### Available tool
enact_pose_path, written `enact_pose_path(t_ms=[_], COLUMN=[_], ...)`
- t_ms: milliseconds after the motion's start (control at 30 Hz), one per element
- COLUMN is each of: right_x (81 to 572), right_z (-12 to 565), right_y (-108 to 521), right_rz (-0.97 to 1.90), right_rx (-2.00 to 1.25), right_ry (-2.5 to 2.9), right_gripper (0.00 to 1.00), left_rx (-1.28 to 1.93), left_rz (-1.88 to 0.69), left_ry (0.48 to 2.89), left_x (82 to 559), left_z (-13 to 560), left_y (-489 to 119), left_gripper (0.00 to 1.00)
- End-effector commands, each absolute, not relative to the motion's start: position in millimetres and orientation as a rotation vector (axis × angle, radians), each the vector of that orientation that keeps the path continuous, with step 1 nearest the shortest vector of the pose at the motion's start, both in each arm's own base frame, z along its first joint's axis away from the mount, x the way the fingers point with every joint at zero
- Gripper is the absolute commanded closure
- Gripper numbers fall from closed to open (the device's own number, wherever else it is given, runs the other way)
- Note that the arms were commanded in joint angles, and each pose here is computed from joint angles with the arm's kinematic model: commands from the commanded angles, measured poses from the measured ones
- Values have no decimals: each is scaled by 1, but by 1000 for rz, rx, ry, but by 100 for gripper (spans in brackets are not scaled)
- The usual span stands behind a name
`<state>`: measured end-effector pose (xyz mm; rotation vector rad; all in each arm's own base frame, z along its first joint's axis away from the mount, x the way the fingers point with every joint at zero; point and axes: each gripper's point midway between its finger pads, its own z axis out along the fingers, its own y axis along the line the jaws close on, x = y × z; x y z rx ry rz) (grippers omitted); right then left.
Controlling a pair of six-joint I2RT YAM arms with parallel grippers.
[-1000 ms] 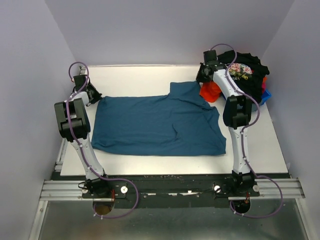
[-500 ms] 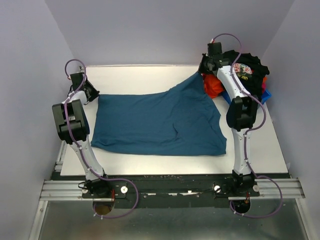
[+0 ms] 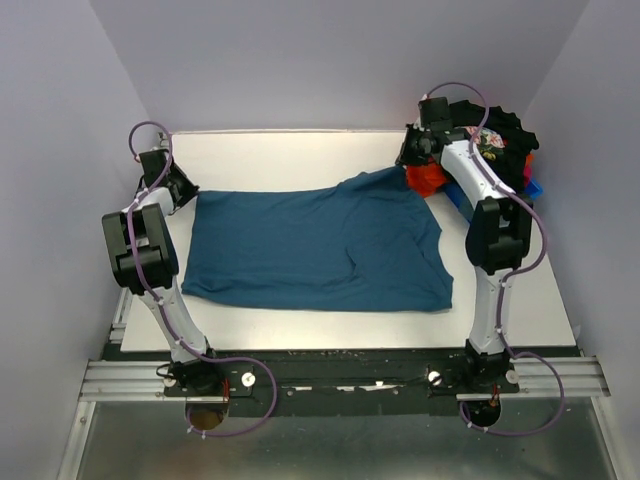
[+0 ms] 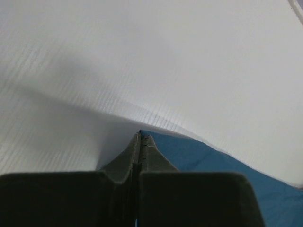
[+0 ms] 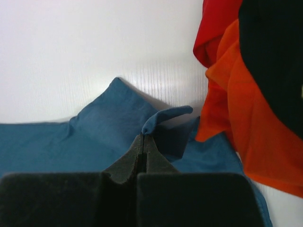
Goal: Fold and stack the t-shirts
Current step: Grap the side of the flattened tshirt furthest away from the robot with both arms
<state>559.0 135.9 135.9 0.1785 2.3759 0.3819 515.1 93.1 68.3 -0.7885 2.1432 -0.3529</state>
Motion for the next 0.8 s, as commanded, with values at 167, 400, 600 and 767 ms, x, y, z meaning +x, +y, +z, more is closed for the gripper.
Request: enact_pose_path(t_ms=[167, 400, 600, 767], right_x=[521, 488, 457, 438], right_z=[171, 185, 189, 200], right_y=[138, 133, 128, 126], right_rz=[463, 466, 469, 478], right_rx=[143, 145, 160, 157], right_ry=[2333, 2342, 2343, 2326], right_gripper=[99, 99, 99, 99], left_rx=[-741, -743, -737, -746], left_rz=[-358, -346, -350, -298], left_ry=[2055, 2011, 1958, 1930], left_x=[502, 482, 468, 455], left_z=[99, 104, 114, 122], left_y=[92, 88, 85, 89], left_gripper=[100, 100, 100, 100])
